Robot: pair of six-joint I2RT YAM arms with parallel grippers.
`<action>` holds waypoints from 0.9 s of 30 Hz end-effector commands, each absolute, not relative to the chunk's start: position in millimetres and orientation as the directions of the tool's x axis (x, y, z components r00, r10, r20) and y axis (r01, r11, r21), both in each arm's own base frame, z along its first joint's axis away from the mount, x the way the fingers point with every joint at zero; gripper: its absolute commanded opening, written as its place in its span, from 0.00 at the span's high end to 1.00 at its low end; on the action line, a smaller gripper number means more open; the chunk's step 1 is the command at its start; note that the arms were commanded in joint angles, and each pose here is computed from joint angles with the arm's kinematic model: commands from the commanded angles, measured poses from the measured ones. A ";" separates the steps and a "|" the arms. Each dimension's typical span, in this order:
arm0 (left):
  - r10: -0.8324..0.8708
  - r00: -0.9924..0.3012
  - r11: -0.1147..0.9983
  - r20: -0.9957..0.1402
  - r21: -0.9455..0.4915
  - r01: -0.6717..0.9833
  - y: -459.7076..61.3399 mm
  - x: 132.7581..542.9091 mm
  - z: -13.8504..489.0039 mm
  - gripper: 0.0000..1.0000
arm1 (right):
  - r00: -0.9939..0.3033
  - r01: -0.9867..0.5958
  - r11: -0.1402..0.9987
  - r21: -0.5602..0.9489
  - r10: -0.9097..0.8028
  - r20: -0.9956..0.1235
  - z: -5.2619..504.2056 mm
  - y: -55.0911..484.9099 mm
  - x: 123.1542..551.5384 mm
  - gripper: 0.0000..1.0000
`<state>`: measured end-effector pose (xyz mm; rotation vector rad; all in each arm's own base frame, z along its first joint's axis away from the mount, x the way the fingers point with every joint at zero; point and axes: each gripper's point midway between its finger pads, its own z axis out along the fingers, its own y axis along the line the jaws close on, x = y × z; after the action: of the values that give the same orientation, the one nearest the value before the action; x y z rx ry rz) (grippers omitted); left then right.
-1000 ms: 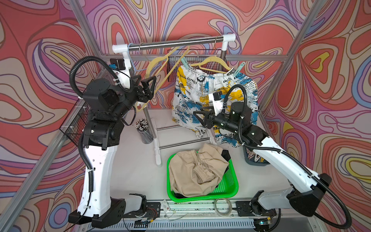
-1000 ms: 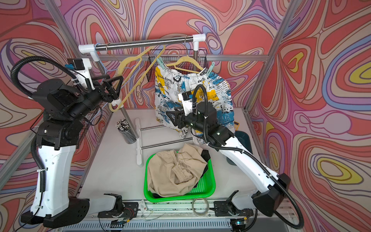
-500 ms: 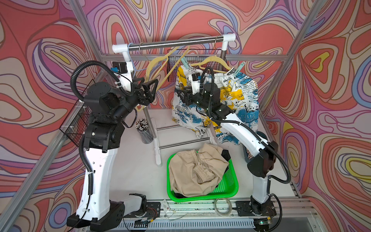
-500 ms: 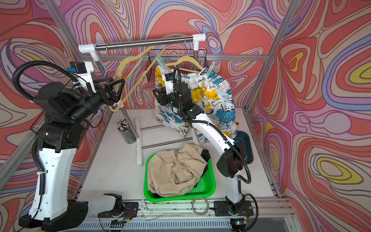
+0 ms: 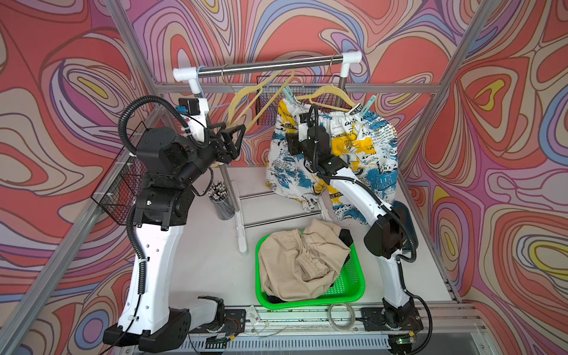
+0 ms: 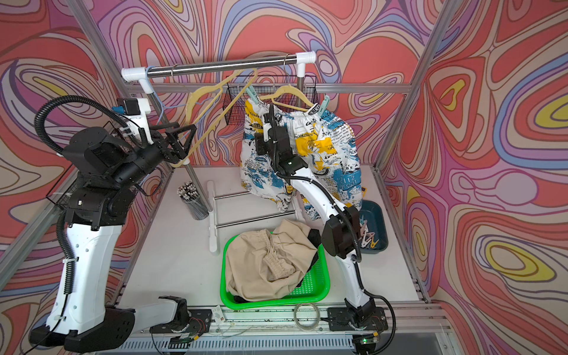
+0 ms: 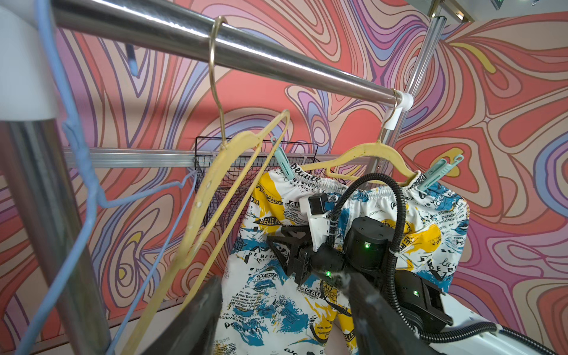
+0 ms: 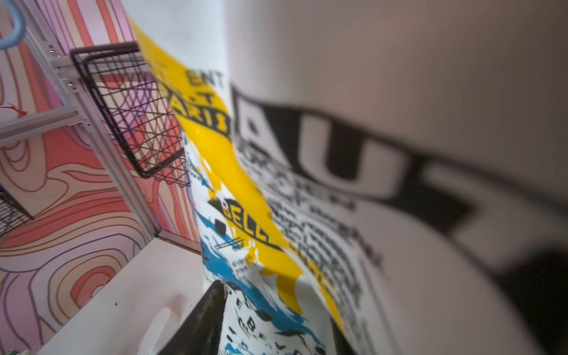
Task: Remove the clothespins securing shorts to the hanger
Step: Adjust the shorts on the hanger.
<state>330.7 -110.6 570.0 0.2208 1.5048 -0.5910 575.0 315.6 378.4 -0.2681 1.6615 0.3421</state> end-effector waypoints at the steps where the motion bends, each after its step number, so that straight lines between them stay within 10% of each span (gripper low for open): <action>1: -0.241 -0.013 0.827 -0.970 -0.213 0.521 -114.0 322.7 579.8 0.33 | -0.085 -0.239 0.971 0.023 0.003 -0.996 395.6 277.1 577.5 0.44; 27: -0.047 0.106 0.877 -0.993 0.010 0.480 -119.8 385.8 570.7 0.36 | -0.189 -0.734 0.618 0.281 0.211 -0.959 456.9 320.5 474.8 0.44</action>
<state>386.7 -128.0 543.4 0.3699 1.5260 -0.4967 482.3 319.2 456.1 -0.4278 1.5446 0.8749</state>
